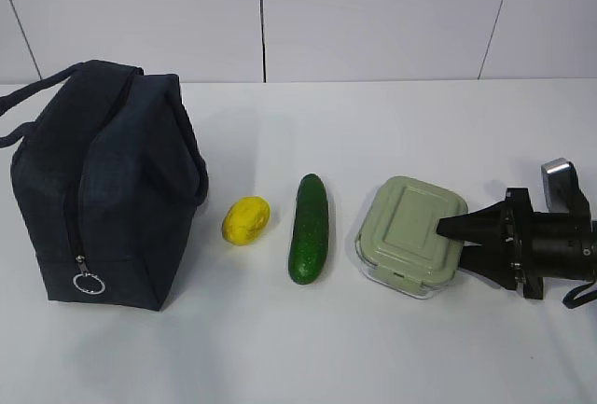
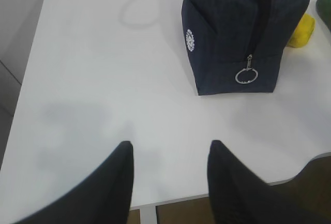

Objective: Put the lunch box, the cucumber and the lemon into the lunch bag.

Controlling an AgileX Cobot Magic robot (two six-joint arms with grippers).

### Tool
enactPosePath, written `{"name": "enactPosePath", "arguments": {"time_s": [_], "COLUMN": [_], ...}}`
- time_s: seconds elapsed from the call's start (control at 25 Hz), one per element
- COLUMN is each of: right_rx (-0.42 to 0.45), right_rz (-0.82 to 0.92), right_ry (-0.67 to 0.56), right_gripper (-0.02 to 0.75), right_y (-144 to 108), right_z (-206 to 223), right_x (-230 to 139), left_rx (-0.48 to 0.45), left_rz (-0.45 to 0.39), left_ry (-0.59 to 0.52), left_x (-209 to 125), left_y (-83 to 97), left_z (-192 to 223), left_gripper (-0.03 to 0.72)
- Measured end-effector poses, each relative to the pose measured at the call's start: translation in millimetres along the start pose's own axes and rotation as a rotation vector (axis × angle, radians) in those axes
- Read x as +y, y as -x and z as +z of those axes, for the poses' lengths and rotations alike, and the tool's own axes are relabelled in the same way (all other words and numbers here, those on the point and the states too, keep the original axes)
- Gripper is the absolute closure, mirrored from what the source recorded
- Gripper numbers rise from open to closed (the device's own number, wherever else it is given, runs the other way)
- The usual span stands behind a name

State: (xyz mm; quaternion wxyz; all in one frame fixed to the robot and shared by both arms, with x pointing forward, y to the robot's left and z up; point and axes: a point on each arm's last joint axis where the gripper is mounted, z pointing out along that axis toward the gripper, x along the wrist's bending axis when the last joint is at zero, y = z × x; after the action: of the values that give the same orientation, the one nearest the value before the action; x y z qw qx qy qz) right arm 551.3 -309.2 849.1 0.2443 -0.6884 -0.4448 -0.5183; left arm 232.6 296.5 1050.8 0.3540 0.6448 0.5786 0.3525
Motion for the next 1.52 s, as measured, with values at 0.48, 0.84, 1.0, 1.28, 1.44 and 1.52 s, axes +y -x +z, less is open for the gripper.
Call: {"name": "enactPosePath", "arguments": {"time_s": [0.48,0.84,1.0,1.28,1.44,1.52], "right_rx": [-0.015,-0.022,-0.024,-0.024,-0.031,-0.037], "right_rz": [0.026,0.023,0.025,0.026,0.015,0.008], "right_ry": [-0.008,-0.006,-0.005,-0.007,-0.017,-0.016], "right_gripper": [0.363,0.364,0.365,0.365,0.365,0.365], "right_y": [-1.5,-2.8,-2.6,-2.6,-4.2,-5.8], "right_z": [-1.0,-1.7,-1.7,-1.7,-2.5,-3.3], "right_x": [-0.2,0.4,0.4,0.3,-0.3,0.2], "left_rx": [0.000,0.000,0.000,0.000,0.000,0.000], "left_rz": [0.000,0.000,0.000,0.000,0.000,0.000], "left_ry": [0.000,0.000,0.000,0.000,0.000,0.000], "left_x": [0.0,0.0,0.0,0.0,0.0,0.0], "left_y": [0.0,0.0,0.0,0.0,0.0,0.0], "left_z": [0.0,0.0,0.0,0.0,0.0,0.0], "left_gripper": [0.368,0.368,0.368,0.368,0.368,0.368]}}
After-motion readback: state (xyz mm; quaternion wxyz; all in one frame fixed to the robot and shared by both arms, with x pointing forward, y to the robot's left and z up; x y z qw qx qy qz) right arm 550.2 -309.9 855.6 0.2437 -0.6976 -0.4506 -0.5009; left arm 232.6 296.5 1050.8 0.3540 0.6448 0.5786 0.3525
